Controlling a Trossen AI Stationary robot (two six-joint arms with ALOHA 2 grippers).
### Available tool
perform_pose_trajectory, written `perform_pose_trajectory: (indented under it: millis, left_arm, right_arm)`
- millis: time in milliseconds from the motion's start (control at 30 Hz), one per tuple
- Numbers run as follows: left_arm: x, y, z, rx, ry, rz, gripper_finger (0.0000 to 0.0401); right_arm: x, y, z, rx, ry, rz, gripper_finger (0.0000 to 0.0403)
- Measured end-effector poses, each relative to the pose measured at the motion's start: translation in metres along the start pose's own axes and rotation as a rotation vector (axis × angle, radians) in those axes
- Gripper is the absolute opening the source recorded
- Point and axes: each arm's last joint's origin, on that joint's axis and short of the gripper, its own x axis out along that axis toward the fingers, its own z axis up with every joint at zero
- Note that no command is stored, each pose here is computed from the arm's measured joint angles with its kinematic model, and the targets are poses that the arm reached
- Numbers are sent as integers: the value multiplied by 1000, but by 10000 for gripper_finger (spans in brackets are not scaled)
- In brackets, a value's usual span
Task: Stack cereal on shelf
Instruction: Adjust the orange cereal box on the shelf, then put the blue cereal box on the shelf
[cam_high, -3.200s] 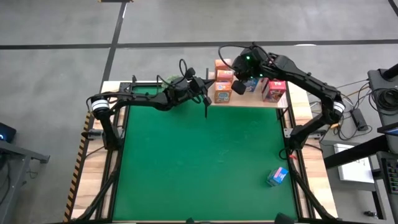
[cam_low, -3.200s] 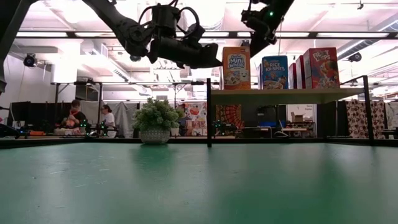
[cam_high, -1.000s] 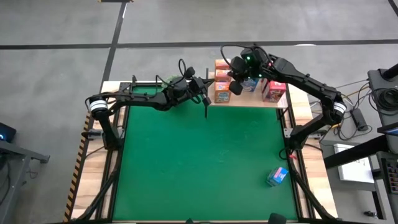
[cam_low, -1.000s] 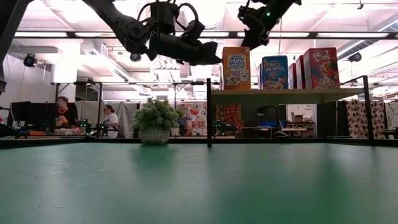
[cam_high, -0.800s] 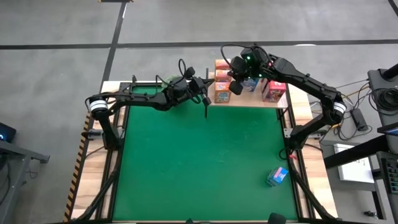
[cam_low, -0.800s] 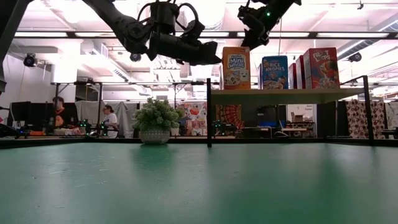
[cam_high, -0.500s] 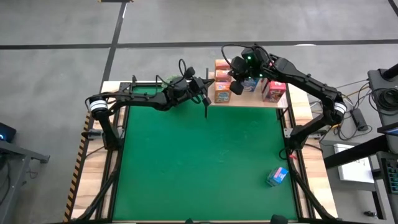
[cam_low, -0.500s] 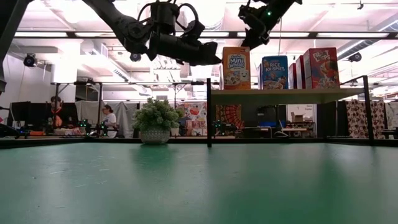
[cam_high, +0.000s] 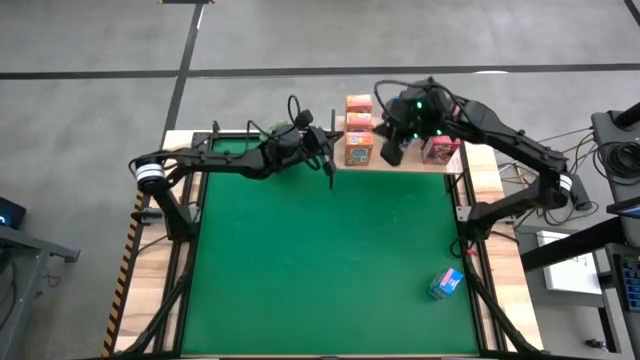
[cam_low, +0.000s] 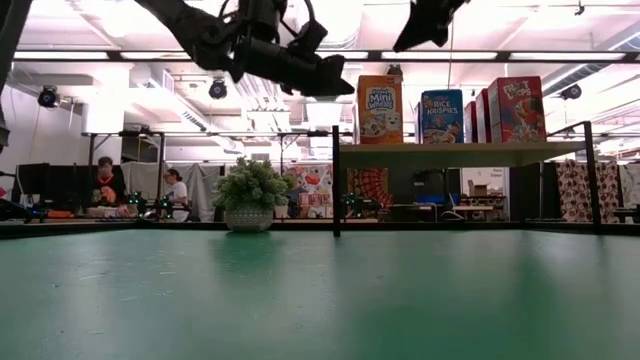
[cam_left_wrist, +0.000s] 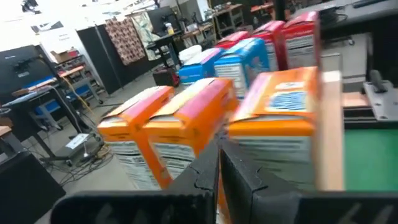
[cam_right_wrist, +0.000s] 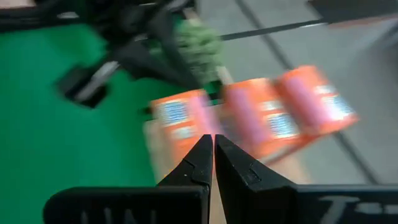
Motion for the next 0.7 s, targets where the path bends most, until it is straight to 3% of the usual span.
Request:
perform_pose_trajectory:
  millis: [233, 433, 700]
  left_arm:
    - [-21, -13, 18, 25, 65, -71, 0]
    - [-52, -29, 31, 106, 183, 51, 0]
    - [-111, -71, 39, 80, 150, -119, 0]
  right_arm:
    - [-9, 60, -6, 30, 76, 242, 9]
    - [-13, 116, -22, -4, 266, 387, 9]
    - [-27, 163, -58, 44, 553, 423, 9]
